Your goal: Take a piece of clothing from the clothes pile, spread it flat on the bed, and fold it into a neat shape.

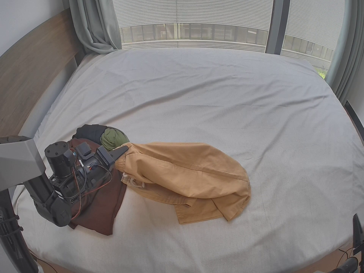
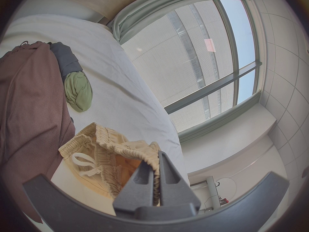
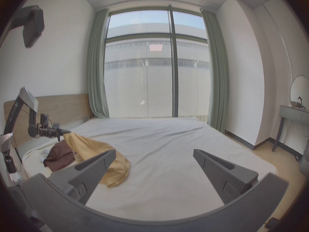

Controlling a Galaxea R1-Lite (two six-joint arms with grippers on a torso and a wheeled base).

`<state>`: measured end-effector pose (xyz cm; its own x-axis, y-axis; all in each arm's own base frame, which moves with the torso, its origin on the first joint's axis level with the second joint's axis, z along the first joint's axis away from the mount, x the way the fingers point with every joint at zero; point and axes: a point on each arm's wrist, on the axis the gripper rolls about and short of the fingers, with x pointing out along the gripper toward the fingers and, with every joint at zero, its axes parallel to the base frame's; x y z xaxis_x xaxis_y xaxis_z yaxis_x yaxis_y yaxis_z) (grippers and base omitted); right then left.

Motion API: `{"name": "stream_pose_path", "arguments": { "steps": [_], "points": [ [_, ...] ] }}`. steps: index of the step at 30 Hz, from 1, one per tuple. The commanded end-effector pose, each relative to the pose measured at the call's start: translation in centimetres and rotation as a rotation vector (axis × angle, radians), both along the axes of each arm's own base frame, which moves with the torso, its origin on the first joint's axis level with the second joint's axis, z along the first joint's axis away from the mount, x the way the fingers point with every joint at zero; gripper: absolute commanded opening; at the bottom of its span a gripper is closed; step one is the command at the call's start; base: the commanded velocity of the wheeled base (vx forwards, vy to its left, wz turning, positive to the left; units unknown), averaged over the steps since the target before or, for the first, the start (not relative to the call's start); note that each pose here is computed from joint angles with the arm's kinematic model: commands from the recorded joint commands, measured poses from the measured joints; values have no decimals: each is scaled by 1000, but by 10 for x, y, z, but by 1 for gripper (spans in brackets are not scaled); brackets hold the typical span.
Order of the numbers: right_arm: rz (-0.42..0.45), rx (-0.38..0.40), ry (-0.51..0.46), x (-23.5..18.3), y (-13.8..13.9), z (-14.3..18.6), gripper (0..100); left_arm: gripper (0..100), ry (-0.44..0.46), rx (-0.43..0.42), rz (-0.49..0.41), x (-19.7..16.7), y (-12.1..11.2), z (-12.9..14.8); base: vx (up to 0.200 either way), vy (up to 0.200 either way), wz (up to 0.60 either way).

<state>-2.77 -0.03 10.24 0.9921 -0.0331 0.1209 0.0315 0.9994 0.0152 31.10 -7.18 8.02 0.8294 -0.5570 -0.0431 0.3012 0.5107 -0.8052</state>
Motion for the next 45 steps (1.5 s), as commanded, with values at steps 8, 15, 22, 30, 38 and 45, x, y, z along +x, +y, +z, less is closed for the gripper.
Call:
{"name": "stream_pose_path", "arguments": {
  "steps": [8, 15, 22, 30, 38, 45],
  "points": [
    [261, -3, 85, 38, 3, 93, 100, 0, -12, -2, 0, 0, -1, 3, 0, 0, 0],
    [374, 94, 162, 86, 18, 135, 100, 0, -18, -3, 0, 0, -1, 4, 0, 0, 0],
    [432, 90, 186, 140, 40, 138, 100, 0, -18, -3, 0, 0, -1, 4, 0, 0, 0],
    [474, 132, 254, 183, 58, 125, 100, 0, -18, -3, 0, 0, -1, 5, 0, 0, 0],
    [517, 300, 441, 212, 69, 88, 100, 0, -15, -2, -1, 0, -1, 3, 0, 0, 0],
    [535, 315, 503, 226, 75, 69, 100, 0, -12, -2, 0, 1, -1, 2, 0, 0, 0]
  ]
}}
